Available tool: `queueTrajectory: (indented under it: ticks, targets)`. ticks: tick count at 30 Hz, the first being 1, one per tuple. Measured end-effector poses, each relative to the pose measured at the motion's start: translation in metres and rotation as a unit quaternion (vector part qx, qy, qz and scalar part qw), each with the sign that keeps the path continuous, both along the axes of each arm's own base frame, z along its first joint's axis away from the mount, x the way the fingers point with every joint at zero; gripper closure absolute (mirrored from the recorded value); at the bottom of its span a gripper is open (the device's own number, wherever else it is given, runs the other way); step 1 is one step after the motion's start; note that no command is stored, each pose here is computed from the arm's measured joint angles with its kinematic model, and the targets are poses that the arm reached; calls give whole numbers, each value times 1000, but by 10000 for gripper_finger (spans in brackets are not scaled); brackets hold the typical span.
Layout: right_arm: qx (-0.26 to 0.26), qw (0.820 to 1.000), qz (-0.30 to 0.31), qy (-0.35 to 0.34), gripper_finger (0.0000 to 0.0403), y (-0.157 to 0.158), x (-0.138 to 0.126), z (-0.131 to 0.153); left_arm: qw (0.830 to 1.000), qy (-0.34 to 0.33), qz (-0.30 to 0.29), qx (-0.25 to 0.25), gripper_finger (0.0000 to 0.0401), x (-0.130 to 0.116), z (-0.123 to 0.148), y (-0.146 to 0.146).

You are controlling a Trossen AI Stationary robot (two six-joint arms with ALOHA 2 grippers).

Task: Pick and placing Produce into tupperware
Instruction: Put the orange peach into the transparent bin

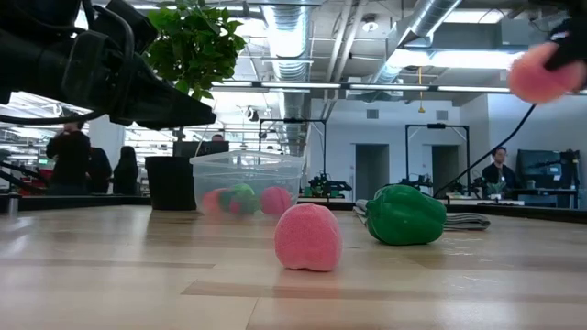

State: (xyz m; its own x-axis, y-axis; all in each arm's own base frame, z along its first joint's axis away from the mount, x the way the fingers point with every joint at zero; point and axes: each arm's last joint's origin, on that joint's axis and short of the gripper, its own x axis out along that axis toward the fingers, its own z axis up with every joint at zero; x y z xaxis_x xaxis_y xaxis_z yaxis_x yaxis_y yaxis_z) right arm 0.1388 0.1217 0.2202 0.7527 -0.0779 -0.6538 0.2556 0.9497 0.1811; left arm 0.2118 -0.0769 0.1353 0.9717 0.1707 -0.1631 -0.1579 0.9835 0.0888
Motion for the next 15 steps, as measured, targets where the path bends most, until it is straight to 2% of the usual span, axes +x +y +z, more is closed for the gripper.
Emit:
queueTrajectory:
  ticks: [5, 11, 15]
  targets:
    - [-58, 996, 22, -56, 138, -11, 23, 11, 1000, -7, 25, 5, 188, -2, 1, -3]
    - [-145, 983, 32, -104, 138, -33, 50, 24, 997, -11, 66, 27, 188, -11, 0, -13]
    - [-167, 976, 39, -134, 138, -51, 66, 31, 995, -17, 91, 46, 188, -23, -1, -21]
